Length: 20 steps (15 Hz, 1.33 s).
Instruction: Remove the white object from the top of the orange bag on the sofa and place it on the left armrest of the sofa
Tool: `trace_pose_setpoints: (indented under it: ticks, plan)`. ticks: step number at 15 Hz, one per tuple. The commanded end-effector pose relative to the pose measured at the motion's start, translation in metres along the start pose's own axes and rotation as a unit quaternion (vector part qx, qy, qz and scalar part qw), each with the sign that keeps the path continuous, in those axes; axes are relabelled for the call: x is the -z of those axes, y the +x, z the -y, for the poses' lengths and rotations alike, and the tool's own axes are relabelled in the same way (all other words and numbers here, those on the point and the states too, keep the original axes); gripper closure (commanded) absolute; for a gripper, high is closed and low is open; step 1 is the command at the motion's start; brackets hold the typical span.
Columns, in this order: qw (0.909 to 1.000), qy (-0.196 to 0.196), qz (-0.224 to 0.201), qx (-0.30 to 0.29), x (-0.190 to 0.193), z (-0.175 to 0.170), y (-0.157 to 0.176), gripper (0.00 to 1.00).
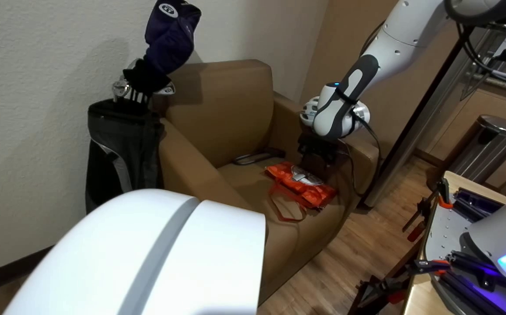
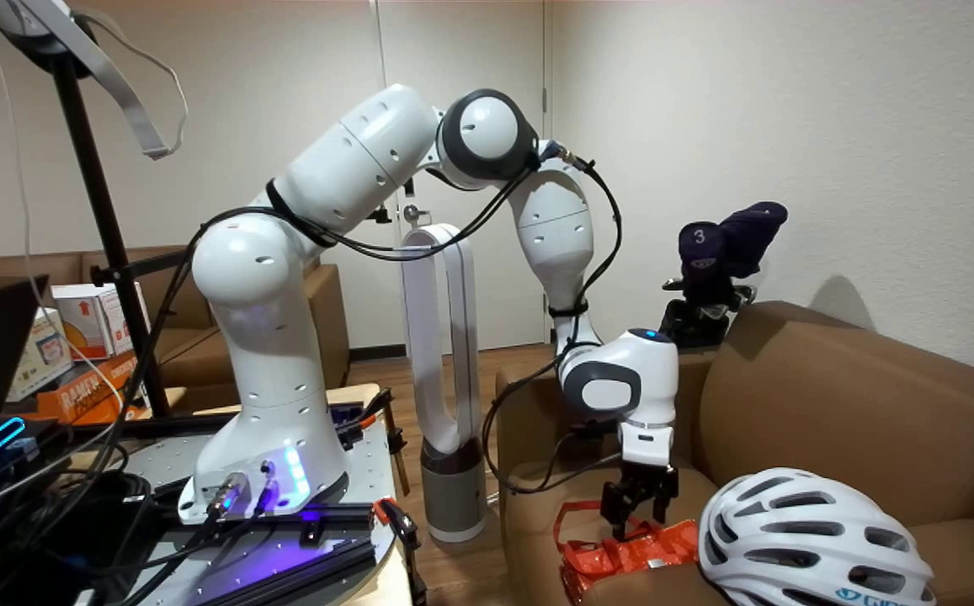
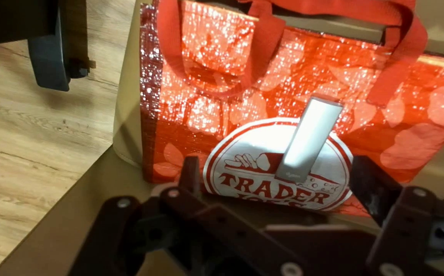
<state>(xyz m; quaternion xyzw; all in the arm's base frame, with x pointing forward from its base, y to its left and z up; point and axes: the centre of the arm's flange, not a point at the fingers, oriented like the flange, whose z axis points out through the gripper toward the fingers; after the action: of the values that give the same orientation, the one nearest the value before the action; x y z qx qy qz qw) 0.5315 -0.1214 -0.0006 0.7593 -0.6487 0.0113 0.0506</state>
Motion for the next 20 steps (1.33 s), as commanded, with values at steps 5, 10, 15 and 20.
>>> trace_pose_setpoints:
  ticks: [5, 10, 15, 20]
  plan:
    - [0.9983, 0.051, -0.029, 0.001, -0.025, 0.054, 0.010, 0.00]
    - [0.9993, 0.033, -0.014, -0.005, -0.046, 0.042, 0.015, 0.00]
    - [0.9991, 0.010, 0.016, -0.038, -0.064, 0.017, 0.026, 0.00]
    - [0.9983, 0.012, 0.030, -0.049, -0.082, 0.017, 0.042, 0.00]
